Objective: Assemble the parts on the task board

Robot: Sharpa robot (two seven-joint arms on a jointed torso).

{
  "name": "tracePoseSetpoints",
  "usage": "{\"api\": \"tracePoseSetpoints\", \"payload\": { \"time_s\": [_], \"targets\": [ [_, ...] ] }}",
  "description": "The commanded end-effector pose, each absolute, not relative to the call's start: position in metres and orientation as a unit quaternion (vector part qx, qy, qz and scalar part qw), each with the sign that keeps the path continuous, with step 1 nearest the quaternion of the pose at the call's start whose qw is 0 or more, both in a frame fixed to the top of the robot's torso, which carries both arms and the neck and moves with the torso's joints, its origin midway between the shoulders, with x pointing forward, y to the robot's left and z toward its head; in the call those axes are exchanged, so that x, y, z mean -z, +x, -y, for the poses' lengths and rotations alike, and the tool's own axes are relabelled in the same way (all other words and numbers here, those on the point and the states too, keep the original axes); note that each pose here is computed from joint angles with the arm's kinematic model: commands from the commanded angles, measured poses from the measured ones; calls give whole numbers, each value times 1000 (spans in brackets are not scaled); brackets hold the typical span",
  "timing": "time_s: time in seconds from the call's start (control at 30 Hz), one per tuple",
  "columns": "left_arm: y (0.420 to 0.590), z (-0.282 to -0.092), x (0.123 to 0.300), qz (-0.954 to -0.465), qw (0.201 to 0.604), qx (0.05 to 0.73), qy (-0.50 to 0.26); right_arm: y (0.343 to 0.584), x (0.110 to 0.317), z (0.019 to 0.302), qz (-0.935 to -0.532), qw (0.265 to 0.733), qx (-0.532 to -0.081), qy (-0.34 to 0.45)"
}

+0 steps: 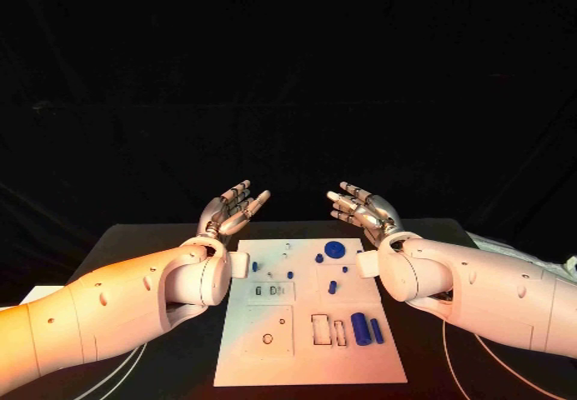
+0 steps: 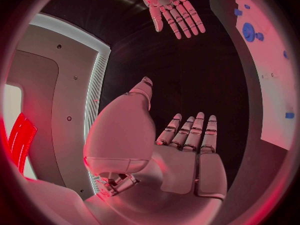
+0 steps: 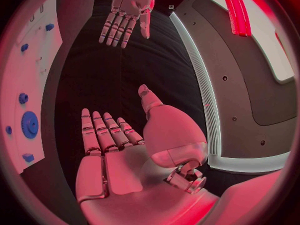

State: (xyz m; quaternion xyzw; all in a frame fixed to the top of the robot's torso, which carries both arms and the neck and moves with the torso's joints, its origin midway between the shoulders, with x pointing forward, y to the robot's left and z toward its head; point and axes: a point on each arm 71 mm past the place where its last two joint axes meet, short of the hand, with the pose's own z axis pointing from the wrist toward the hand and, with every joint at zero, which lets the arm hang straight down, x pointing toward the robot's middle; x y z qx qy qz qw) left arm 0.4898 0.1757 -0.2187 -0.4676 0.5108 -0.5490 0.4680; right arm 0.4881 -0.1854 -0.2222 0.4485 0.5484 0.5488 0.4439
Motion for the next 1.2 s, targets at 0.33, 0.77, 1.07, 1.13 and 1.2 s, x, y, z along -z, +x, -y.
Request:
{"api": "tracePoseSetpoints", "payload": {
  "time_s": [0.33, 0.77, 1.07, 1.13, 1.2],
  "targets": [
    [490, -170, 215, -512, 454, 579, -443, 493, 222, 164, -638, 338, -604, 338],
    [475, -188, 207, -525, 447, 603, -401, 509, 196, 216, -655, 562, -480, 160],
    [460, -187, 196, -529, 429, 616, -397, 514, 188, 221, -686, 607, -396, 63],
    [456, -186, 194, -530, 423, 620, -395, 514, 187, 220, -696, 615, -370, 35],
    [452, -184, 191, -533, 414, 624, -394, 515, 185, 218, -705, 622, -340, 3]
  ]
}}
